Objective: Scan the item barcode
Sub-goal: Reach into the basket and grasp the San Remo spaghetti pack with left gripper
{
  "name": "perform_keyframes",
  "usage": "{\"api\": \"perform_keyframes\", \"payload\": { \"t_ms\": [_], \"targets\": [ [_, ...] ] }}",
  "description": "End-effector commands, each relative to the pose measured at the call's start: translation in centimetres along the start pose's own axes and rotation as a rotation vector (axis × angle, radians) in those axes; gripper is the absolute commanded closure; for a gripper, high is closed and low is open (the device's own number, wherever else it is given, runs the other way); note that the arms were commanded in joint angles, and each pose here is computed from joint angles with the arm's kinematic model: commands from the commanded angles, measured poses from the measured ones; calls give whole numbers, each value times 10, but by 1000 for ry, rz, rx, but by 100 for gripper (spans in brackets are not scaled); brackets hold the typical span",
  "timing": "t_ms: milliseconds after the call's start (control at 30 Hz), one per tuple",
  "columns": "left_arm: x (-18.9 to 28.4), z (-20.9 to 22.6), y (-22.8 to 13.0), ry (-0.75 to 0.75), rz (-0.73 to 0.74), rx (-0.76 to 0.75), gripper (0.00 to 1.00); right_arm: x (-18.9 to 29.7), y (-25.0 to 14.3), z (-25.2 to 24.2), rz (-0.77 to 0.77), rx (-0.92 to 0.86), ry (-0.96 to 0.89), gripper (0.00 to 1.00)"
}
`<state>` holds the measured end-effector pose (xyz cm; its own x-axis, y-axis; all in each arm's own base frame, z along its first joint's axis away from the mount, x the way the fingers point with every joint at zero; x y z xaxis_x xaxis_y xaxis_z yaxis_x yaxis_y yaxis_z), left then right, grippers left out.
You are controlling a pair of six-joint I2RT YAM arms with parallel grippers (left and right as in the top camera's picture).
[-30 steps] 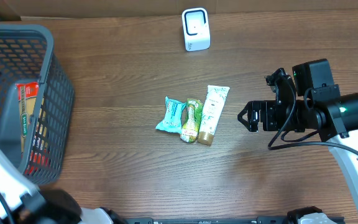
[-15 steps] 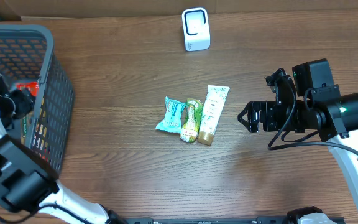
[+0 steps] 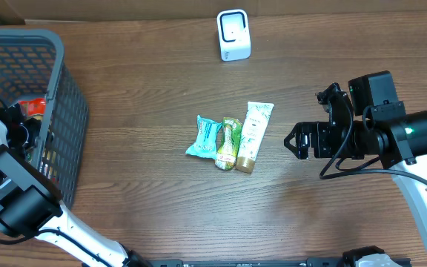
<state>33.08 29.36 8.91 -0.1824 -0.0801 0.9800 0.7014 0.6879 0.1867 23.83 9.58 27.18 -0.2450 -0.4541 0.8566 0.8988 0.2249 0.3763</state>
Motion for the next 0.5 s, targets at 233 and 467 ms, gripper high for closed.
{"api": "perform_keyframes", "payload": {
  "t_ms": [233,467],
  "targets": [
    [6,-10,-1,-80,70,6,96,4,4,1,-16,16,-9,0],
    [109,-30,33,-191,-169,-3,96,4,4,2,-17,16,-9,0]
  ]
}}
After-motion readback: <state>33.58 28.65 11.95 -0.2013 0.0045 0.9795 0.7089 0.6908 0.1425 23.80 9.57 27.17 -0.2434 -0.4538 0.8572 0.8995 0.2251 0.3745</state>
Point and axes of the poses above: each gripper's point midway between its finger pads, its own x axis back along the fingers, its own z axis along the line the jaws close on, y = z × x, the point moved 6 cm from there along x, back along the fingers, and after that the axes turned 12 degrees about x, right-handed, at the moved point
